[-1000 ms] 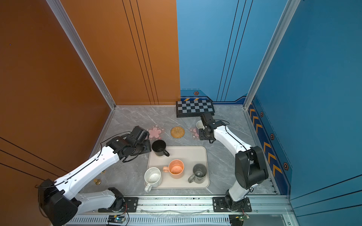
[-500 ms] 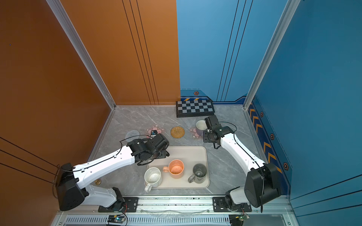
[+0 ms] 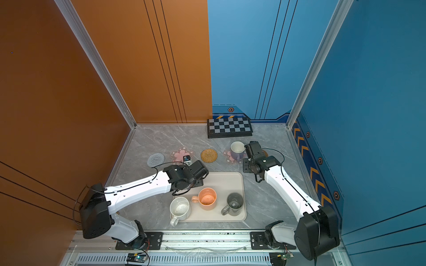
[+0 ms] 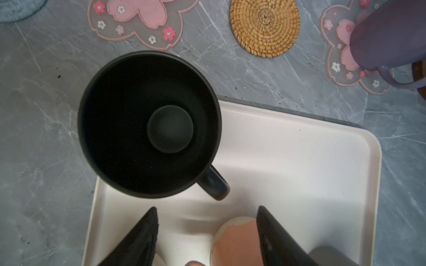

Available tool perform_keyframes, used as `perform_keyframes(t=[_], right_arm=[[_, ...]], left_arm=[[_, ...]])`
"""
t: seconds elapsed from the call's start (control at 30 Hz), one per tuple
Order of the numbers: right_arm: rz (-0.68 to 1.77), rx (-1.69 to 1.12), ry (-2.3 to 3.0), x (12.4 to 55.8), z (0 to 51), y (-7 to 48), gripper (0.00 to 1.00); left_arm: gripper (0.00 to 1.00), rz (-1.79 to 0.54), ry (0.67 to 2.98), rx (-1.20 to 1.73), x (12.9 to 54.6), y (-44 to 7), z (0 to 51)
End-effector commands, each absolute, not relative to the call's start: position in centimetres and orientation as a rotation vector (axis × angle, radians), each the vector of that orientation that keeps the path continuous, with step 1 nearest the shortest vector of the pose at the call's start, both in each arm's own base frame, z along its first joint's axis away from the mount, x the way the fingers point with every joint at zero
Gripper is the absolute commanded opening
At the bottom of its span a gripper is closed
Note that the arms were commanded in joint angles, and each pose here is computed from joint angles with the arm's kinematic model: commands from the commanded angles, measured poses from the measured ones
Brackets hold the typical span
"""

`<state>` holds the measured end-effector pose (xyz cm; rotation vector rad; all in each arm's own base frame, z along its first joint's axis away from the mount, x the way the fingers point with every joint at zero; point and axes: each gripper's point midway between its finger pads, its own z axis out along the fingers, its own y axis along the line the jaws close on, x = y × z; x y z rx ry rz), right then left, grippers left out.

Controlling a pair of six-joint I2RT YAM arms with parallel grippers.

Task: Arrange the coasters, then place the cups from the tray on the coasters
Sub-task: 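Open the right gripper and withdraw it while the left gripper descends onto the black mug, then grasp the black mug with the left gripper and lift it off the tray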

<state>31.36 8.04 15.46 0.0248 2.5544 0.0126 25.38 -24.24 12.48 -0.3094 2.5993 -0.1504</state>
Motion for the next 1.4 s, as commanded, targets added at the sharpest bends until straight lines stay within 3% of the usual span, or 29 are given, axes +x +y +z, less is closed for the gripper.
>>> perform_keyframes(t=[0.0, 0.57, 1.37], right_arm=[[-0.038, 0.062, 2.564, 30.3, 15.2, 6.7, 0.54], [-0.033, 0.103, 2.579, 29.8, 14.4, 5.3, 0.56], [0.041, 0.162, 2.593, 29.5, 13.3, 6.0, 0.56]], left_arm=[[0.69, -0.137, 2.566, -0.399, 26.0, -24.2, 12.0], [0.63, -0.031, 2.568, -0.489, 26.6, -23.0, 9.4], [0.59, 0.008, 2.629, -0.345, 22.8, -18.1, 8.6]])
